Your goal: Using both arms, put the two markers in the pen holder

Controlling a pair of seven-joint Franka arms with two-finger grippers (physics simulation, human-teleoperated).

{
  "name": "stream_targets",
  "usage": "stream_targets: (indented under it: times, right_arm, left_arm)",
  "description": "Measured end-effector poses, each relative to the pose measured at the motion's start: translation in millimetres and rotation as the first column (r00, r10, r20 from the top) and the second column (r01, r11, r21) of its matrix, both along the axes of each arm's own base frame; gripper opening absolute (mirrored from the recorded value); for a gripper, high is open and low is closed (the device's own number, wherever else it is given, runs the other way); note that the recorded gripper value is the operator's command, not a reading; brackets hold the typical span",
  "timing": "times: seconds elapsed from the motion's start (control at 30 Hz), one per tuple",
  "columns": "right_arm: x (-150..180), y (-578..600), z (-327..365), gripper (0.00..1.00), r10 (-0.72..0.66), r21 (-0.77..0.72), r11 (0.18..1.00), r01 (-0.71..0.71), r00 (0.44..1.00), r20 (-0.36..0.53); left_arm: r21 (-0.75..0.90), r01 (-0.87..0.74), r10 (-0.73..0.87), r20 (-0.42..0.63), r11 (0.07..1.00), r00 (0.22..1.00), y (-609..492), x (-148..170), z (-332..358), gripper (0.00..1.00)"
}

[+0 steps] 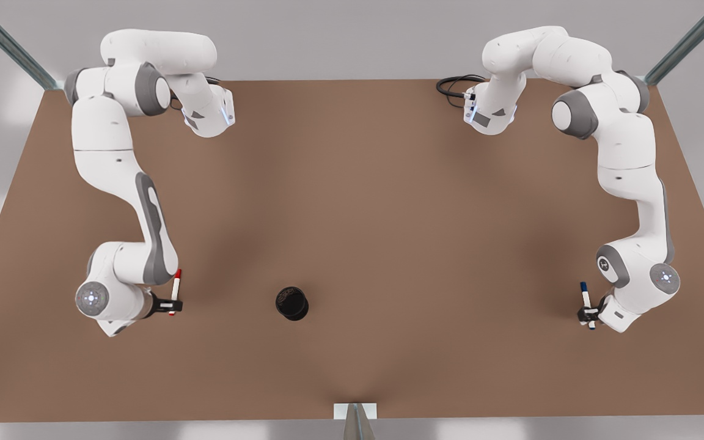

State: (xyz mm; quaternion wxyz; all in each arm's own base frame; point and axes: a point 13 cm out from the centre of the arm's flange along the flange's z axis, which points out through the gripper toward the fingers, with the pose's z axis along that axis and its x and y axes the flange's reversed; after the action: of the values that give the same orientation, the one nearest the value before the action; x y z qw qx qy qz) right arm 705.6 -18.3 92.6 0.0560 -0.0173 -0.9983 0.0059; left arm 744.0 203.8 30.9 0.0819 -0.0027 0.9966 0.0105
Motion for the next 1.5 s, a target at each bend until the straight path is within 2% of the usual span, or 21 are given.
stream_targets:
  times: [0.17,0.2,0.27,0.33,0.5,0.57,0.8,0.9,1.07,1.23,1.33,1.43,1.5]
  right_arm:
    - [-5,-5,-12,0.9,-0.015,0.001,1.0,0.015,1.0,-0.017]
    - [-7,-4,-18,0.88,-0.016,0.002,1.0,0.016,1.0,-0.026]
    - [-12,-3,-35,0.86,-0.017,0.003,1.0,0.017,0.999,-0.045]
    - [-14,-3,-46,0.8,-0.018,0.004,1.0,0.019,0.998,-0.056]
    - [-14,-4,-57,0.66,-0.023,0.004,1.0,0.024,0.998,-0.056]
    - [-13,-4,-57,0.58,-0.024,0.004,1.0,0.025,0.998,-0.052]
    - [-12,-4,-57,0.4,-0.027,0.003,1.0,0.027,0.999,-0.045]
    - [-11,-4,-57,0.29,-0.028,0.004,1.0,0.028,0.999,-0.044]
    - [-3,1,-44,0.22,-0.022,0.01,1.0,0.023,1.0,-0.022]
    - [22,6,31,0.21,-0.006,0.012,1.0,0.005,0.997,0.077]
    - [36,10,134,0.21,0.012,0.005,1.0,-0.014,0.984,0.18]
    - [22,7,256,0.21,0.025,-0.009,1.0,-0.024,0.965,0.261]
    - [0,0,307,0.21,0.024,-0.014,1.0,-0.021,0.963,0.269]
  left_arm:
    - [0.012,0.011,-0.012,0.025,1.0,1.0,1,10,11,0.69]
    - [0.012,0.013,-0.013,0.026,1.0,1.0,1,10,12,0.67]
    - [0.014,0.015,-0.016,0.027,1.0,1.0,1,10,11,0.53]
    - [0.014,0.017,-0.017,0.027,1.0,0.999,1,11,11,0.49]
    - [0.014,0.023,-0.024,0.025,1.0,0.999,-1,10,9,0.48]
    - [0.014,0.025,-0.025,0.021,1.0,0.999,-2,9,6,0.48]
    - [0.015,0.026,-0.026,0.019,1.0,0.999,-2,8,2,0.36]
    - [0.017,0.024,-0.024,0.02,1.0,1.0,-1,9,4,0.36]
    - [0.016,0.023,-0.023,0.022,1.0,0.999,-1,10,5,0.29]
    - [0.02,0.023,-0.024,0.03,1.0,0.999,-2,14,13,0.27]
    - [0.02,0.022,-0.023,0.035,1.0,0.999,-2,19,30,0.27]
    - [0.03,0.029,-0.03,0.03,0.999,0.999,-8,25,64,0.27]
    - [0.03,0.031,-0.032,0.018,0.999,0.999,-14,25,87,0.27]
